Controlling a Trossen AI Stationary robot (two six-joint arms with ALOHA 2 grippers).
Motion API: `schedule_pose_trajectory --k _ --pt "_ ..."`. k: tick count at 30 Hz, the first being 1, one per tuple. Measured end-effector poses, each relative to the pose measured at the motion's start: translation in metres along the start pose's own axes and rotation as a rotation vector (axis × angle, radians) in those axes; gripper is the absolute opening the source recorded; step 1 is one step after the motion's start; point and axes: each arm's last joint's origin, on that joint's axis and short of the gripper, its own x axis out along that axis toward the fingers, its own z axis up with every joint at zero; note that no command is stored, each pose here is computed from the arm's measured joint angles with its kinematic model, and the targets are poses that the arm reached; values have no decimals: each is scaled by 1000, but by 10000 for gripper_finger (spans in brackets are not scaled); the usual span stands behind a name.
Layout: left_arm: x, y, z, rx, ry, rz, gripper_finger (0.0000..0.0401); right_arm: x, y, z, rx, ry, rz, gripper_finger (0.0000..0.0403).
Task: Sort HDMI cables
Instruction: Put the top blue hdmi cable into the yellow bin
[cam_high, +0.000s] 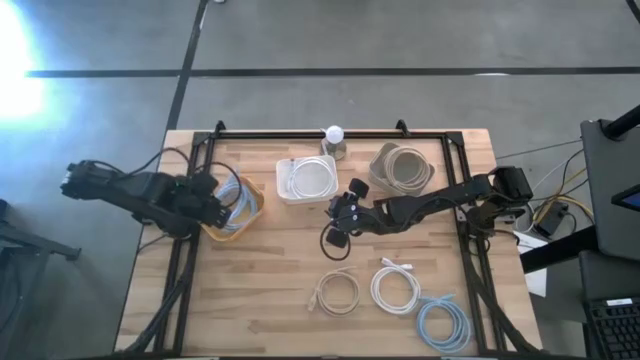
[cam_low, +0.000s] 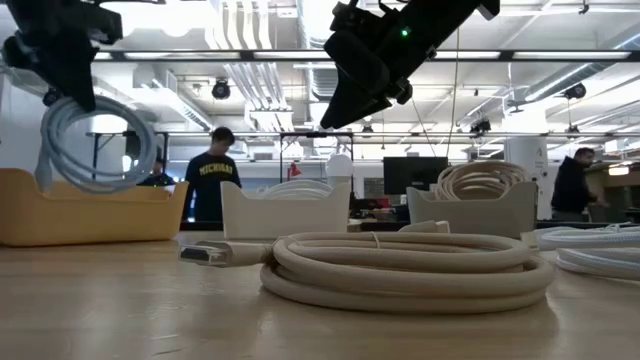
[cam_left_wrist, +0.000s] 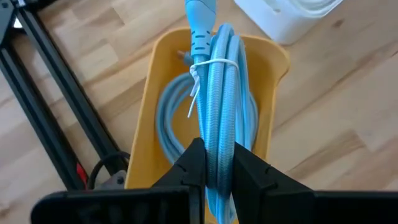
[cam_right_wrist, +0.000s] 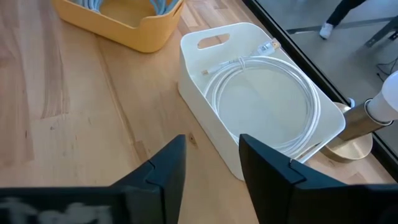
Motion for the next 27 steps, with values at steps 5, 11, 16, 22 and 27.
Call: schedule_pose_trajectory --k 5,11,16,22,27 --pt "17 -3 -7 -2 4 11 45 0 0 0 15 2 6 132" --pt "36 -7 -15 -9 -19 9 45 0 0 0 15 2 8 122" --pt "47 -9 -21 -13 -22 3 46 0 0 0 15 2 10 115" --pt "54 -6 -26 4 22 27 48 0 0 0 15 2 10 108" --pt "63 -3 -33 22 38 62 78 0 0 0 15 2 10 102"
